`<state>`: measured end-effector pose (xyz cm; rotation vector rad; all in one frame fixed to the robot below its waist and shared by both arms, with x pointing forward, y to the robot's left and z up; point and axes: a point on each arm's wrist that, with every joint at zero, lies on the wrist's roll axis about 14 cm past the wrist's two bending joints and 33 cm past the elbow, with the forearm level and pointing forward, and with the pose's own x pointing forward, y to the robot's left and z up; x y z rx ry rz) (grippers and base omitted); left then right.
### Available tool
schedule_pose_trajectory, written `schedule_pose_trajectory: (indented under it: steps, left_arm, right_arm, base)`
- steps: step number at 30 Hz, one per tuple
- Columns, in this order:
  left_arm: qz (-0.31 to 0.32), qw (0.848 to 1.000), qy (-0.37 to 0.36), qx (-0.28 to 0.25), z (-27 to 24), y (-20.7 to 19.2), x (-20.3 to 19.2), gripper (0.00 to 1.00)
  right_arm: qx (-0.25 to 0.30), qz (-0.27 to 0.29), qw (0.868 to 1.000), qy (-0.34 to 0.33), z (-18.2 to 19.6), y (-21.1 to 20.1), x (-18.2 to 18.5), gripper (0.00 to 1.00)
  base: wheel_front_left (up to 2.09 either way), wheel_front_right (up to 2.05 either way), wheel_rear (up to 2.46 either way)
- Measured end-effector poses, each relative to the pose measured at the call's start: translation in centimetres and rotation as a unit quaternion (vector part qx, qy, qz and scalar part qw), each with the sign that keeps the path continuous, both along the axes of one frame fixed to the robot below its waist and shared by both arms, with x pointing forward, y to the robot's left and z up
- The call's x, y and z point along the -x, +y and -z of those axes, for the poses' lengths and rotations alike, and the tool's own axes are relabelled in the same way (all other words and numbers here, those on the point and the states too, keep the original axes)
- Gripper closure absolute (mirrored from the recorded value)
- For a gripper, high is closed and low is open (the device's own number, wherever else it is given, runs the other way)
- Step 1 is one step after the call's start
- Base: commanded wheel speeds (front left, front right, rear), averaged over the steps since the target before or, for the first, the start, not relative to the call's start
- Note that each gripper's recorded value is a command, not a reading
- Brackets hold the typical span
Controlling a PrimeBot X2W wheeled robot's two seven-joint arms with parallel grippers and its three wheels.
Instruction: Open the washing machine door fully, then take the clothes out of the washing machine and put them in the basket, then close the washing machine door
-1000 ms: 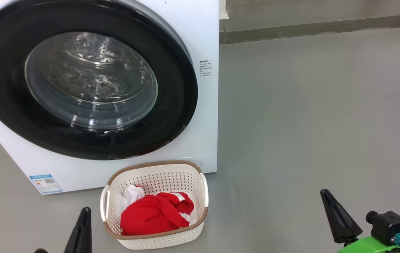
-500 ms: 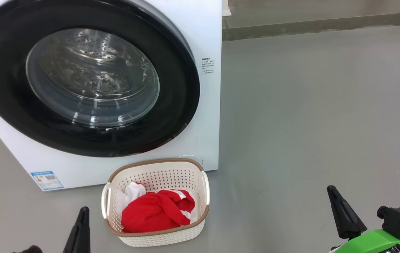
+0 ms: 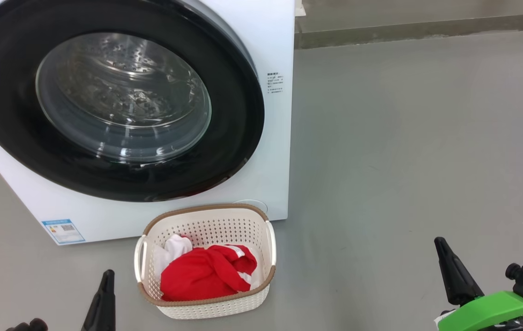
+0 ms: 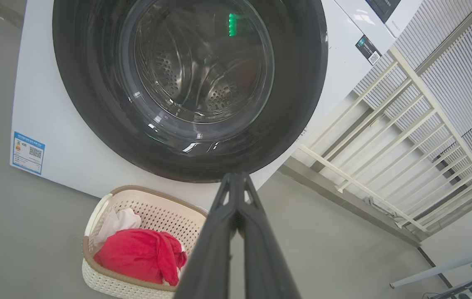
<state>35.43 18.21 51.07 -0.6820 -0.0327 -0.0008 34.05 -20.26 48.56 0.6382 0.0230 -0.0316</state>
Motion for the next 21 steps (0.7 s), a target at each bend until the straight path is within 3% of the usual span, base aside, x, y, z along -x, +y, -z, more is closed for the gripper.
schedule_pose_trajectory:
  steps: [21]
  left_arm:
    - [-0.001,0.993,0.028,0.118,1.2,0.2,-0.6,1.0]
  right_arm:
    - [-0.12,0.015,0.993,0.012,0.4,-0.3,-0.9,1.0]
  base:
    - [0.0,0.0,0.0]
